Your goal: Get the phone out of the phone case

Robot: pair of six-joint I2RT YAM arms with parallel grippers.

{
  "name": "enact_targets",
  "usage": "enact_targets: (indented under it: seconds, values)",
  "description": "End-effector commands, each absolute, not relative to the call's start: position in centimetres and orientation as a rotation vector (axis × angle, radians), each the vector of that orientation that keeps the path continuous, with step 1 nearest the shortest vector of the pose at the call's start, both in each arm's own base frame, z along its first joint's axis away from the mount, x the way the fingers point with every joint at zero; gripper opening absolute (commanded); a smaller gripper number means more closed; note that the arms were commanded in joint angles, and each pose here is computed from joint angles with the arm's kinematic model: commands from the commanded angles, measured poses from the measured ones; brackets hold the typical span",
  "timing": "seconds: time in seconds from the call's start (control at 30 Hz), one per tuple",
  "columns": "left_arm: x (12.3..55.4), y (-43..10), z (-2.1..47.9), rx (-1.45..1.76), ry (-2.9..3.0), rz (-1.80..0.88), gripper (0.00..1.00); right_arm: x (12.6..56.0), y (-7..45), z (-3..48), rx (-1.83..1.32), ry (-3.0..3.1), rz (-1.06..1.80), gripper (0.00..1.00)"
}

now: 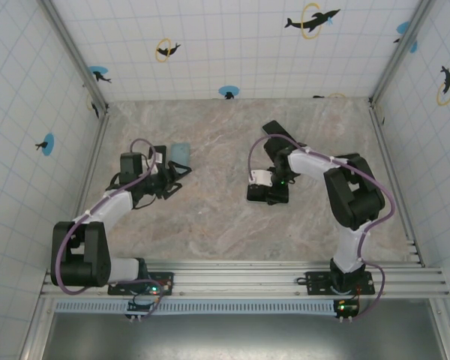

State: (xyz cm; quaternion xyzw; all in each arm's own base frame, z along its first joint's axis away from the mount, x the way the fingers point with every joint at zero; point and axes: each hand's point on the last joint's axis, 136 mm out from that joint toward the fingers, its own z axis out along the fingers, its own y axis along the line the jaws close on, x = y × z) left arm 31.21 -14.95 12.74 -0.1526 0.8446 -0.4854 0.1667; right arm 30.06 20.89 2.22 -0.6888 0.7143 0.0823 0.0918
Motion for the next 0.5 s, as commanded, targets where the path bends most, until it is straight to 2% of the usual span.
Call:
enact_targets:
  seconds: [0.0, 0.47]
  values:
    - [32.0, -15.9, 14.7, -0.381, 2.362, -1.417, 0.88, 30.1, 22.5, 5.6, -1.937, 2.056, 0.318, 0.51]
    - [30.8, -22.8, 16.2, -0.14, 2.428, -1.518, 0.83, 30.0, 25.3, 11.0, -1.85, 1.899, 0.334, 0.51]
